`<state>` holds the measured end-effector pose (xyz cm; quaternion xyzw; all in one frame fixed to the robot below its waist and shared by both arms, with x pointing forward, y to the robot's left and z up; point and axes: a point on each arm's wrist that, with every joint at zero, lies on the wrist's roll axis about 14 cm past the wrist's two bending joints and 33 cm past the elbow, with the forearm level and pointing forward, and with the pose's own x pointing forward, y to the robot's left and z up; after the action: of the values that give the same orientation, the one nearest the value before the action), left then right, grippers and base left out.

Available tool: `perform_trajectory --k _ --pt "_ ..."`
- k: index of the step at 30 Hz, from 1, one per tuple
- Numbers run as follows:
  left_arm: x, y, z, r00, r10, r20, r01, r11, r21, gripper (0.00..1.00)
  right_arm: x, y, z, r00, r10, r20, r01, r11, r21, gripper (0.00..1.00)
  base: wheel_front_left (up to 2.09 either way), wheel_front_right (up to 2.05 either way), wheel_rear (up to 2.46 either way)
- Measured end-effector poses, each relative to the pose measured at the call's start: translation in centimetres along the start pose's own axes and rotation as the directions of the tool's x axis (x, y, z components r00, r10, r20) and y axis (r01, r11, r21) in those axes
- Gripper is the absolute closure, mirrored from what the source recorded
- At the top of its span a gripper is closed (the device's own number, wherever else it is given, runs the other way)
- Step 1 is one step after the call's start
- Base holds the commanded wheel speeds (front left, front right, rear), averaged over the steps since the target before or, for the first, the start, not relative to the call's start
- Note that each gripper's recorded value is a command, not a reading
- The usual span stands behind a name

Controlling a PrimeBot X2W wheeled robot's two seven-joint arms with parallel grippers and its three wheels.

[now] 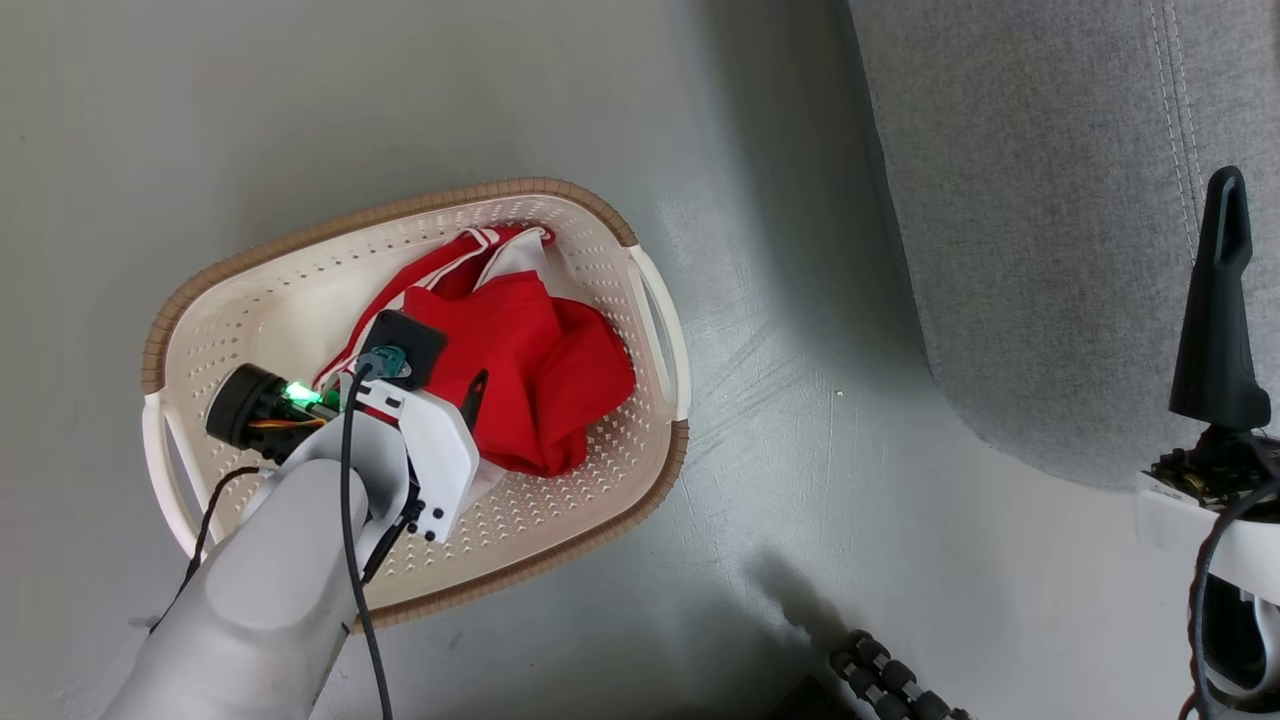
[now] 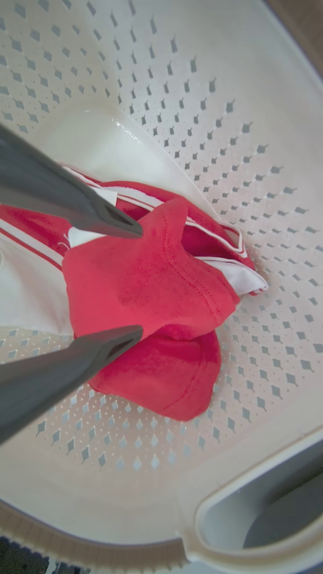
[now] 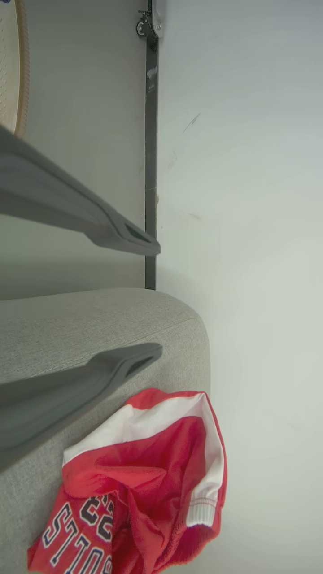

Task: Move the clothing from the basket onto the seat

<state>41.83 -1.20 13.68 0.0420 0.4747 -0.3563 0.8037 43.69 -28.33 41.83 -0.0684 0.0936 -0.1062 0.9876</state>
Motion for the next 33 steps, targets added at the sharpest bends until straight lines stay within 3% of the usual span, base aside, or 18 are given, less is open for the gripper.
perform_trajectory --k 19,33 --pt "1.3 -1.8 -3.8 0.981 -0.079 -0.176 0.075 0.997 -0.029 0.00 0.2 -0.4 -1.5 1.000 -0.015 -0.023 0.015 1.000 -0.001 0.00 0.00 0.00 0.00" --pt "2.4 -1.0 -3.0 0.986 -0.060 -0.154 0.060 0.998 -0.005 0.00 0.2 -0.6 -2.2 0.999 -0.021 -0.032 0.021 1.000 -0.012 0.00 0.00 0.00 0.00"
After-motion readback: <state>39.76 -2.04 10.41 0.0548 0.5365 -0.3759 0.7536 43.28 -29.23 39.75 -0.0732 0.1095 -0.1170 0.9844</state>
